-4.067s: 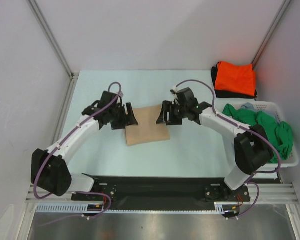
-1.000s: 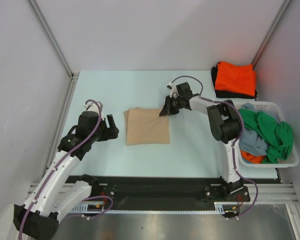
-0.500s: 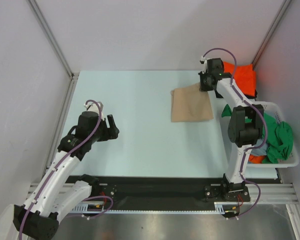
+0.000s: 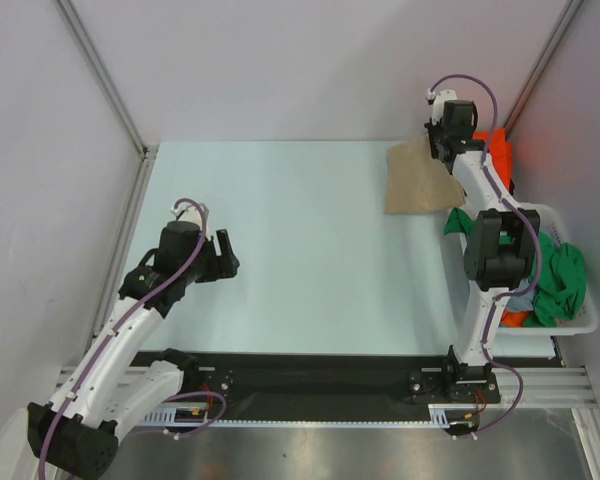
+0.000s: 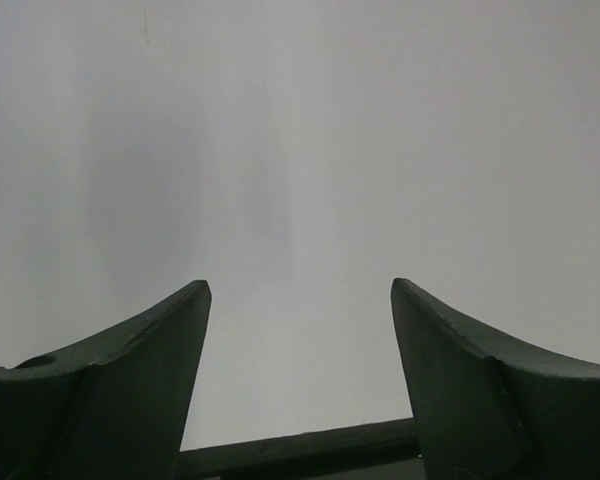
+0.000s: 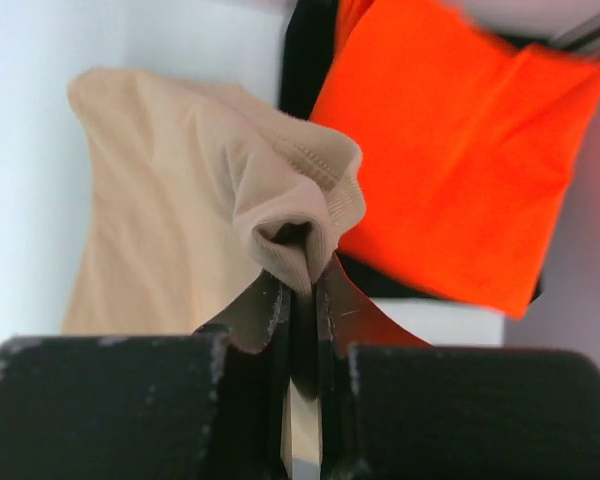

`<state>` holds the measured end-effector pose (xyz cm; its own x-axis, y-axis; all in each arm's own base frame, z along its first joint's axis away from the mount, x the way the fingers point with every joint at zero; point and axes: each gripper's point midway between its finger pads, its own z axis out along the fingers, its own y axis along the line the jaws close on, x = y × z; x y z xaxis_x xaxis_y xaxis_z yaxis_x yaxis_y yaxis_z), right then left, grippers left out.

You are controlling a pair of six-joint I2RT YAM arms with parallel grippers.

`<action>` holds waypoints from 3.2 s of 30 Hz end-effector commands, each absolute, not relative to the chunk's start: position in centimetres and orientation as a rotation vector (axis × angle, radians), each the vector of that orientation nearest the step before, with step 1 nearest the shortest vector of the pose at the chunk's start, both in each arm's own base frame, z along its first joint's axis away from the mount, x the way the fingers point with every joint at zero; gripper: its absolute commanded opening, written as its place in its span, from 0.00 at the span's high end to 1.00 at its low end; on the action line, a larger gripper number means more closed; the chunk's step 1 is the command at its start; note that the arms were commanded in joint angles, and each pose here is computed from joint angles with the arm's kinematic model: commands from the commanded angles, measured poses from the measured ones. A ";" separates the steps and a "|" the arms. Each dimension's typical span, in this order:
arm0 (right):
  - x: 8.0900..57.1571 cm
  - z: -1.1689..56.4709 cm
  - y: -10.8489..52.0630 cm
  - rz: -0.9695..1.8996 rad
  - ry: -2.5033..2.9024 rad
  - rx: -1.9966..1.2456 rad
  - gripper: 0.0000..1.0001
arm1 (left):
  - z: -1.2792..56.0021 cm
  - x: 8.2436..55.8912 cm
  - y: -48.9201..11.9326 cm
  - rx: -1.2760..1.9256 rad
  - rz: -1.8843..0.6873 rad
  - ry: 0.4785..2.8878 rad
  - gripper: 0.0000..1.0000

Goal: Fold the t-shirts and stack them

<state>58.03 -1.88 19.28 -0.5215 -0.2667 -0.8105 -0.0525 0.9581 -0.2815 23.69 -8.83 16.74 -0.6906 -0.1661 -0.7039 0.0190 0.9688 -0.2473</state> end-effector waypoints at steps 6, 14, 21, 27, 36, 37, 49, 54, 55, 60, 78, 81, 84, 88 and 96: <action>62.6 28.4 -5.1 -0.343 1.854 -0.213 1.00 | 16.5 24.3 -8.7 -0.089 -0.279 2.311 0.21; 62.4 31.7 -6.4 -0.363 1.787 -0.237 1.00 | 16.2 24.3 -8.6 -0.092 -0.270 2.324 0.22; 61.8 34.2 -7.8 -0.370 1.745 -0.229 1.00 | 16.1 24.3 -8.7 -0.090 -0.274 2.328 0.22; 61.5 35.4 -8.9 -0.359 1.720 -0.196 1.00 | 16.0 24.3 -8.7 -0.090 -0.278 2.330 0.22; 61.4 37.2 -9.5 -0.302 1.686 -0.172 1.00 | 16.0 24.3 -8.8 -0.086 -0.281 2.334 0.22; 61.3 37.3 -9.8 -0.306 1.685 -0.167 1.00 | 15.9 24.4 -8.8 -0.084 -0.280 2.336 0.22; 63.5 32.8 -12.6 -0.311 1.742 -0.155 1.00 | 15.5 24.4 -8.9 -0.081 -0.279 2.353 0.22; 66.5 30.3 -15.6 -0.350 1.737 -0.168 1.00 | 15.2 24.3 -9.1 -0.076 -0.287 2.364 0.22; 67.0 29.6 -16.1 -0.367 1.739 -0.165 1.00 | 15.3 24.3 -9.1 -0.076 -0.288 2.363 0.22; 69.2 24.5 -21.4 -0.616 1.719 -0.028 0.90 | 15.4 24.3 -9.2 -0.073 -0.292 2.359 0.22; 68.3 31.1 -16.0 -0.038 1.402 0.362 0.00 | 16.4 24.2 -9.2 -0.069 -0.313 2.315 0.22; 69.9 27.3 -14.4 0.050 1.464 0.342 0.00 | 16.6 24.2 -9.2 -0.069 -0.316 2.306 0.22; 71.4 23.6 -13.8 0.072 1.498 0.341 0.00 | 16.5 24.2 -9.2 -0.068 -0.316 2.311 0.22; 73.5 18.2 -12.3 0.183 1.566 0.308 0.00 | 16.4 24.2 -9.2 -0.068 -0.315 2.314 0.22; 73.9 12.1 -9.3 -0.026 1.785 0.155 0.00 | 16.5 24.2 -9.1 -0.068 -0.312 2.310 0.22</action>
